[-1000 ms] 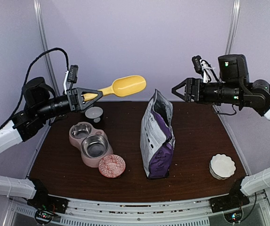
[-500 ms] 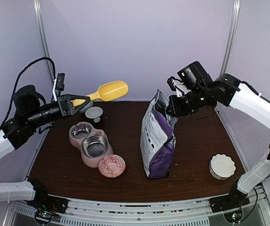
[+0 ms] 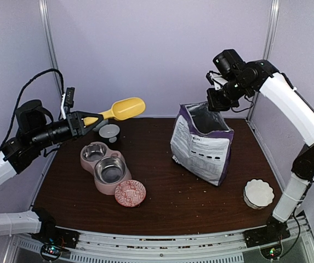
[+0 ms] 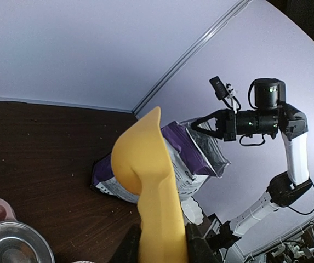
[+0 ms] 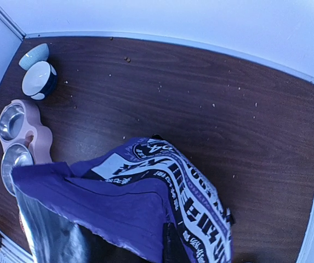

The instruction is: Serve the pet food

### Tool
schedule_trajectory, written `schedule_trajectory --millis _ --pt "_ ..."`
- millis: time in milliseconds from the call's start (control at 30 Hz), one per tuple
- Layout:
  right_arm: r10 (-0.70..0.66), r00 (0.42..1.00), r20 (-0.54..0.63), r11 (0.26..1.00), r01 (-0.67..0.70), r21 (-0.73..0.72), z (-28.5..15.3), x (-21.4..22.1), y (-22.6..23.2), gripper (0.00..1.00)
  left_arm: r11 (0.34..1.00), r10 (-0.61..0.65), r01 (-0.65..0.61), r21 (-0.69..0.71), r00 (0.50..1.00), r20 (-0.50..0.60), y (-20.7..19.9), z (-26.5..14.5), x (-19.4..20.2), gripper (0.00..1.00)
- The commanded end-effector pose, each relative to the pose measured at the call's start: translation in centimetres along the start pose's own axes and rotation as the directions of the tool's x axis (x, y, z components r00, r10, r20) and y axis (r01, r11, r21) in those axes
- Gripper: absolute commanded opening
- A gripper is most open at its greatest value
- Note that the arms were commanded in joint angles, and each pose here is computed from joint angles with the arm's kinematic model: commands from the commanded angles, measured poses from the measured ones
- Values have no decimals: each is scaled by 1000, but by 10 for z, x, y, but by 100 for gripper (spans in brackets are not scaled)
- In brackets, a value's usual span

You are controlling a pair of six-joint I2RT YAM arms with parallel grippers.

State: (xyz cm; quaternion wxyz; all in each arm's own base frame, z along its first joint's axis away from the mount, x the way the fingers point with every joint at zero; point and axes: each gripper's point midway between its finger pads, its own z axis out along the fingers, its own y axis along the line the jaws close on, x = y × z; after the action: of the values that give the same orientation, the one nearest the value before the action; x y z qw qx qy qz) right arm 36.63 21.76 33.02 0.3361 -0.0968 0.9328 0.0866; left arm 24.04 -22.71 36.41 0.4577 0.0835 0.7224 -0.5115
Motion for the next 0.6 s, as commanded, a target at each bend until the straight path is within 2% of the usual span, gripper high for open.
schedule_trajectory --millis 0,67,133,300,433,567 --pt "38 954 297 997 -15 -80 -59 -67 7 0 999 45 -46 16 998 52 -9 -7 -14 0" --pt "41 960 278 988 3 -156 -47 -57 27 0 999 50 -50 9 997 51 -7 -9 -12 0" --pt "18 975 220 975 32 -220 -22 -30 53 0 999 52 -52 9 998 47 -5 -9 -9 0" --pt "-16 999 48 924 33 -382 41 62 120 0 998 58 -58 31 998 -1 -1 -10 8 0" --pt "-63 997 -46 889 35 -457 65 125 169 0 996 76 -73 53 995 -65 3 -14 30 0" --pt "-60 995 -82 870 12 -493 76 156 197 0 996 86 -78 49 981 -173 14 -18 60 0"
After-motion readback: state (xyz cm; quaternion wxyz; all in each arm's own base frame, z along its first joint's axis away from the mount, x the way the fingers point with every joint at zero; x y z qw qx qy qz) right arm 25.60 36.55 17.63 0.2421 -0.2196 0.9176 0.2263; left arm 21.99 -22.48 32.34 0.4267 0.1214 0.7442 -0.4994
